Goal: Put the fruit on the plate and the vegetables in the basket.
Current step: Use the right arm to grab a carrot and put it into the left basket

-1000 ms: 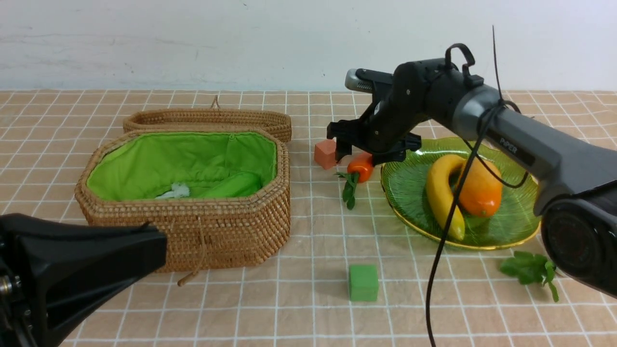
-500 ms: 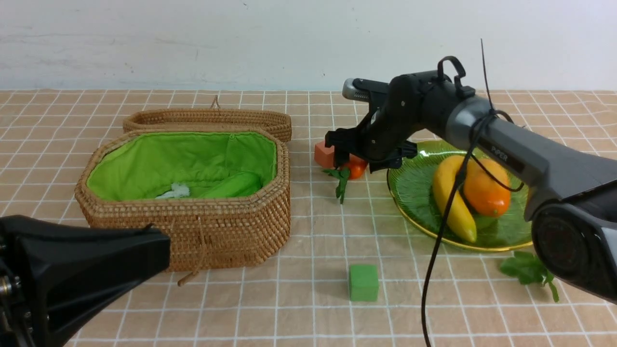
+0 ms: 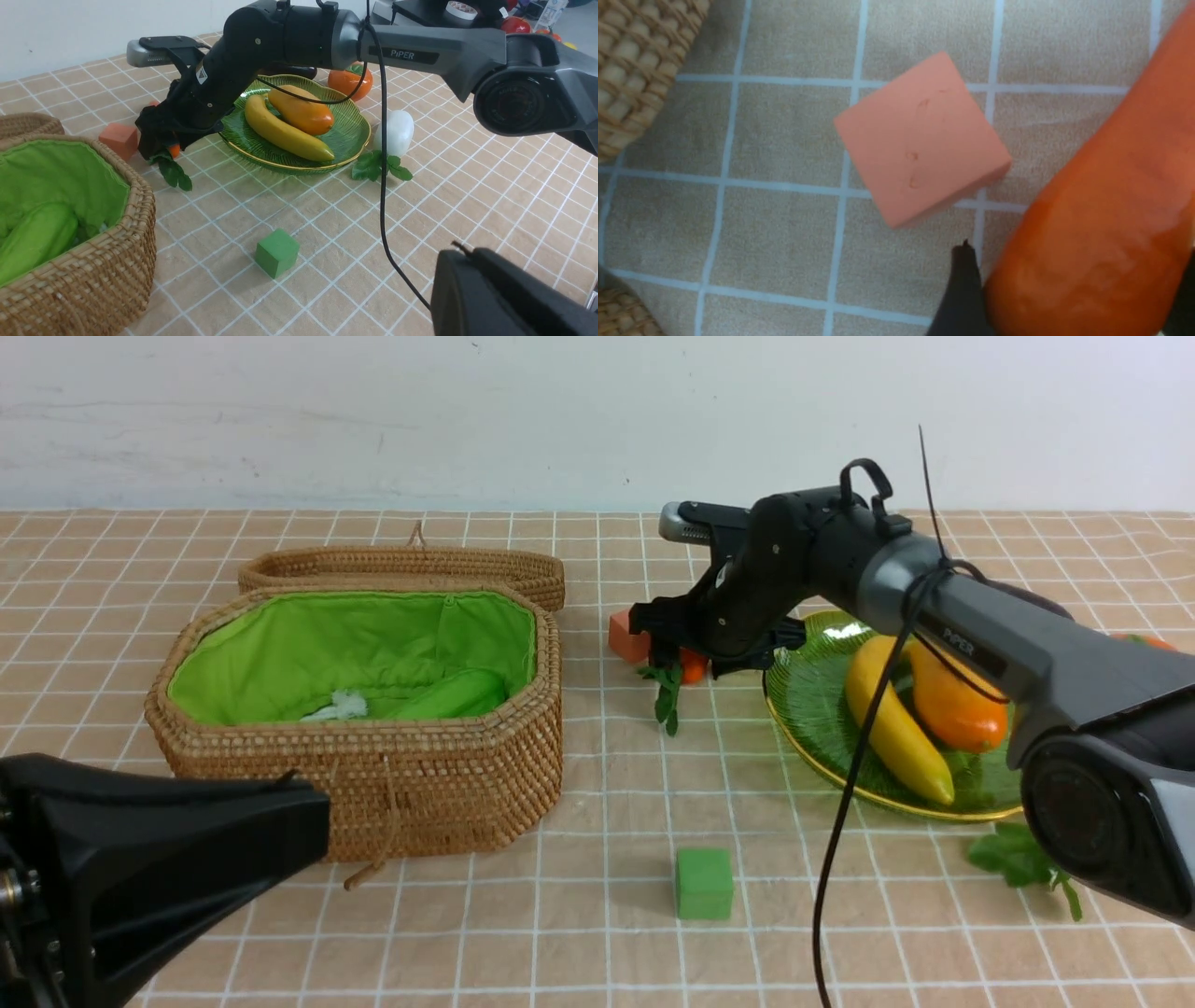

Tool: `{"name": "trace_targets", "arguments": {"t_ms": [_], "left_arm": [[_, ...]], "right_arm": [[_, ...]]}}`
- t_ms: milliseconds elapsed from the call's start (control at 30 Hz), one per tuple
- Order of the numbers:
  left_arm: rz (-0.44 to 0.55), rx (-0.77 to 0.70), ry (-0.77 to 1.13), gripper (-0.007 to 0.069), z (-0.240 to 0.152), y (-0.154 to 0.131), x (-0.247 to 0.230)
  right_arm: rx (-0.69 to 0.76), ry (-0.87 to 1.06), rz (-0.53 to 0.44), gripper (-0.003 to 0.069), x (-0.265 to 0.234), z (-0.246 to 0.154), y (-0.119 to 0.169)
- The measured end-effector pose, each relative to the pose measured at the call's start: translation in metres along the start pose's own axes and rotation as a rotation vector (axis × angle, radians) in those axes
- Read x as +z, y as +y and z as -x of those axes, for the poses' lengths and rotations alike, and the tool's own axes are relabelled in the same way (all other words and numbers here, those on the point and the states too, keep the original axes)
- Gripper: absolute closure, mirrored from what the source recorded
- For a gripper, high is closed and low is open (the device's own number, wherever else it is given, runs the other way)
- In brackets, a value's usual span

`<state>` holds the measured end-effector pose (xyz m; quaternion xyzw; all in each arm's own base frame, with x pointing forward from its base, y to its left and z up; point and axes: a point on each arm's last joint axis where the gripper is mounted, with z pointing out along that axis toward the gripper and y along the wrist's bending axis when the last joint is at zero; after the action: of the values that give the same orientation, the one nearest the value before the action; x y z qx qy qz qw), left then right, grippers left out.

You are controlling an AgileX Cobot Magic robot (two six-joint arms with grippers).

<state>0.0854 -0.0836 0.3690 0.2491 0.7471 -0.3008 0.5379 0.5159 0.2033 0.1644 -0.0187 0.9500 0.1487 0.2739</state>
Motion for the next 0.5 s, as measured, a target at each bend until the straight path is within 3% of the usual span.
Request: {"name": "trace_targets", "arguments": {"t_ms": [167, 500], "left_arm": [[0.000, 0.000, 0.000, 0.0621, 0.0000, 0.0000, 0.0000], [0.000, 0.000, 0.000, 0.0621, 0.0000, 0.0000, 0.0000]], "right_arm": [[-0.009, 0.002, 0.005, 0.0253, 0.0009, -0.0005, 0.0003], [0.024, 0.033, 0.043, 0.0254, -0.0023, 0.0010, 0.0056]]}}
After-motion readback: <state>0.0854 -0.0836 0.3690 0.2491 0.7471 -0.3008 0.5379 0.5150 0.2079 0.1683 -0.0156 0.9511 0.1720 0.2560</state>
